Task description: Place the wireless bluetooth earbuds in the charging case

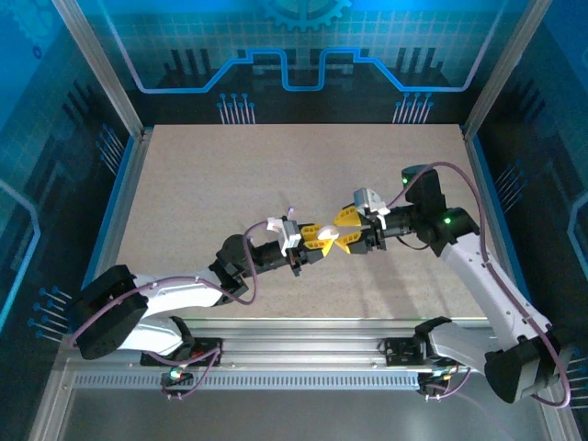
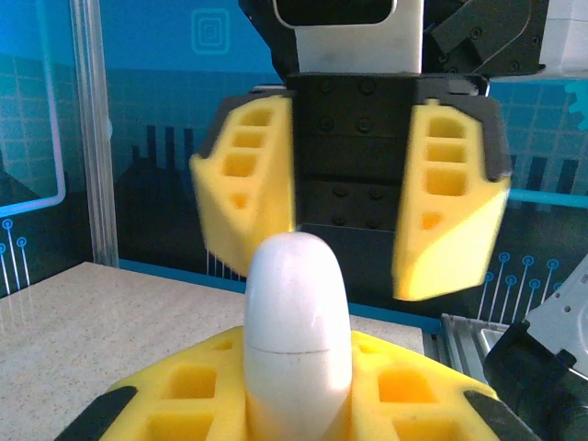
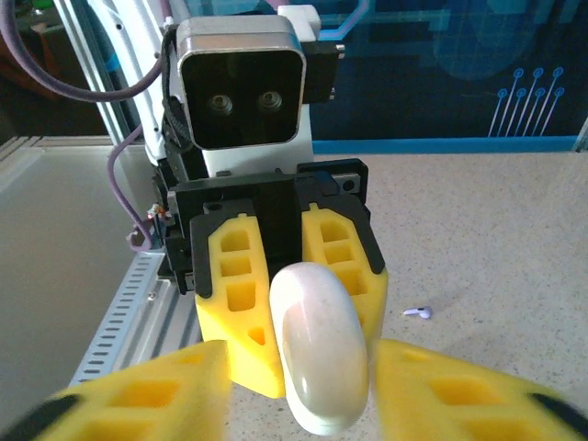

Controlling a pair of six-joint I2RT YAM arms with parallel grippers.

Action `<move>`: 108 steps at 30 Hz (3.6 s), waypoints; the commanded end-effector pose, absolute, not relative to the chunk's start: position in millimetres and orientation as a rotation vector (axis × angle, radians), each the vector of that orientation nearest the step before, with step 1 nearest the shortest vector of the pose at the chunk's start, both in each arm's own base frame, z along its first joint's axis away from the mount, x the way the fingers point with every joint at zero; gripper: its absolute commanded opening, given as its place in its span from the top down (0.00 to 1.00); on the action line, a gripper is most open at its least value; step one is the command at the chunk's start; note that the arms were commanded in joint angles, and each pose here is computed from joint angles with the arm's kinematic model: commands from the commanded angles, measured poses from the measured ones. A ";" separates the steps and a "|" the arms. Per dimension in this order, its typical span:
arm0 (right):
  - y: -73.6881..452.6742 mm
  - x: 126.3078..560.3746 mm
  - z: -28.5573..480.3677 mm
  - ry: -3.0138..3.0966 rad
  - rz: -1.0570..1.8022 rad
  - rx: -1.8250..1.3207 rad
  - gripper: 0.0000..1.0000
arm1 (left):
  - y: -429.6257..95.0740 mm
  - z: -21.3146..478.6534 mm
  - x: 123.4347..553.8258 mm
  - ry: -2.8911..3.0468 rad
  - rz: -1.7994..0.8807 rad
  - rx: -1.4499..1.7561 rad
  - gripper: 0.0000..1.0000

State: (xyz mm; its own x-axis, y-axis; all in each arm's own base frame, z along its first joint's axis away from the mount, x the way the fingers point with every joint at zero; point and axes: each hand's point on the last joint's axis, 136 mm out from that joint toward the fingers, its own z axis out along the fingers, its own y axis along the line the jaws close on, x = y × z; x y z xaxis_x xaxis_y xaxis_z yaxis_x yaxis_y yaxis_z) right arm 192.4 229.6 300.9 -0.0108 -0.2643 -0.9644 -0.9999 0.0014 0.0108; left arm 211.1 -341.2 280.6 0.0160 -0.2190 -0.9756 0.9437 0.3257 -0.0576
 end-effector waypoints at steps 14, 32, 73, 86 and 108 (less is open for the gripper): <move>240.4 185.5 307.4 1.346 1.164 -1.477 0.65 | -341.7 302.0 206.9 1.129 -1.098 0.797 0.82; 241.2 185.6 297.2 1.372 1.174 -1.490 0.73 | -344.6 306.1 205.1 1.109 -1.111 0.813 0.82; 202.2 222.1 245.3 1.725 0.984 -1.358 0.88 | -318.0 262.8 232.8 1.304 -0.878 0.711 0.30; 163.6 284.5 171.9 2.223 0.883 -1.049 0.88 | -294.5 238.0 254.9 1.499 -0.699 0.635 0.30; 91.1 361.6 75.3 2.794 0.796 -0.545 0.88 | -274.5 217.5 277.4 1.643 -0.557 0.546 0.30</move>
State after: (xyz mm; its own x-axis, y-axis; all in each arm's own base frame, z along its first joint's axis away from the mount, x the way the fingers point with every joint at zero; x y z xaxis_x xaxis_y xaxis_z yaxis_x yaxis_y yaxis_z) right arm 362.4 100.6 79.4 -0.8751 -0.3367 -0.3477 -0.4705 0.7604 0.4476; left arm 269.8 -277.1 196.5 -0.1600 0.0853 -0.9834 0.6591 0.7508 -0.0421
